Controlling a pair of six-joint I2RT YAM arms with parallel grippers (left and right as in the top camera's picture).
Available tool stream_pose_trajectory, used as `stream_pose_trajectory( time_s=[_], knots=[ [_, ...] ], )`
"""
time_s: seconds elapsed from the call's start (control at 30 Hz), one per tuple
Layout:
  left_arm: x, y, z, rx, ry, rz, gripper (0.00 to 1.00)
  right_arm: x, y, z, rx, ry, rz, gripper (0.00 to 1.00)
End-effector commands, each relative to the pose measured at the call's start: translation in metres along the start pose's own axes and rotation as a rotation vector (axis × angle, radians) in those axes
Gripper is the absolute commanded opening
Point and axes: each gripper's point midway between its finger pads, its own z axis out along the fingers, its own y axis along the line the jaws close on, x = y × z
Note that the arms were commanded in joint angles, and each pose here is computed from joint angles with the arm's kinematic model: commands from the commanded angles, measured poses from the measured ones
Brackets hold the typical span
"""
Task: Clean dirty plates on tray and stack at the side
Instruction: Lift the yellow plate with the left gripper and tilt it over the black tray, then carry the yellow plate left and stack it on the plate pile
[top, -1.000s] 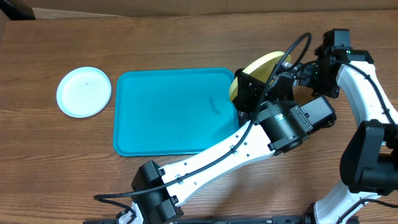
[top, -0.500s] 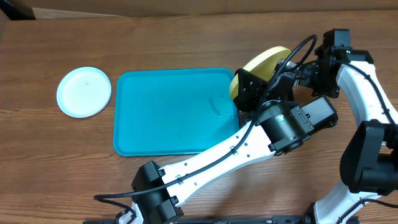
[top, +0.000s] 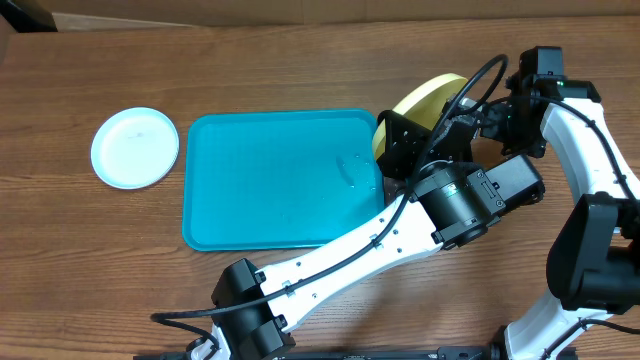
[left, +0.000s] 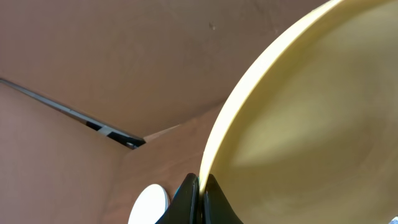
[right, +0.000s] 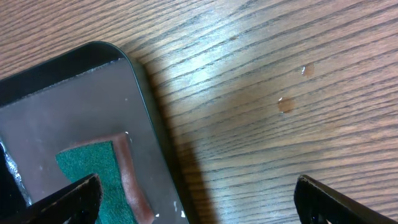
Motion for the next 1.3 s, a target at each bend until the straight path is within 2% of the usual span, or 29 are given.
stream_pose_trajectory(
  time_s=[0.0,0.13,0.27,0.57,0.8,0.93,1.03,1.27],
  knots=[
    [-0.006,0.002,-0.001,-0.002,-0.009,-0.049,0.05,-0.008,0.005,-0.010,-0.013,-0.036,0.001,1.00],
    [-0.003,-0.005,0.000,0.038,0.013,-0.057,0.04,-0.008,0.005,-0.010,-0.013,-0.036,0.001,1.00],
    [0.010,-0.024,0.007,0.161,0.103,-0.092,0.04,-0.008,0.005,-0.010,-0.013,-0.036,0.001,1.00],
    [0.057,-0.060,0.048,0.532,0.479,-0.215,0.04,-0.008,0.005,-0.010,-0.013,-0.036,0.001,1.00],
    [0.080,-0.050,0.090,0.778,0.734,-0.416,0.04,-0.008,0.005,-0.010,-0.013,-0.036,0.001,1.00],
    [0.089,-0.025,0.119,0.912,0.823,-0.542,0.04,-0.008,0.005,-0.010,-0.013,-0.036,0.001,1.00],
    [0.108,0.007,0.149,0.884,0.879,-0.640,0.04,-0.008,0.005,-0.010,-0.013,-0.036,0.001,1.00],
    [0.185,0.108,0.217,0.608,1.007,-0.828,0.04,-0.008,0.005,-0.010,-0.013,-0.036,0.001,1.00]
  ],
)
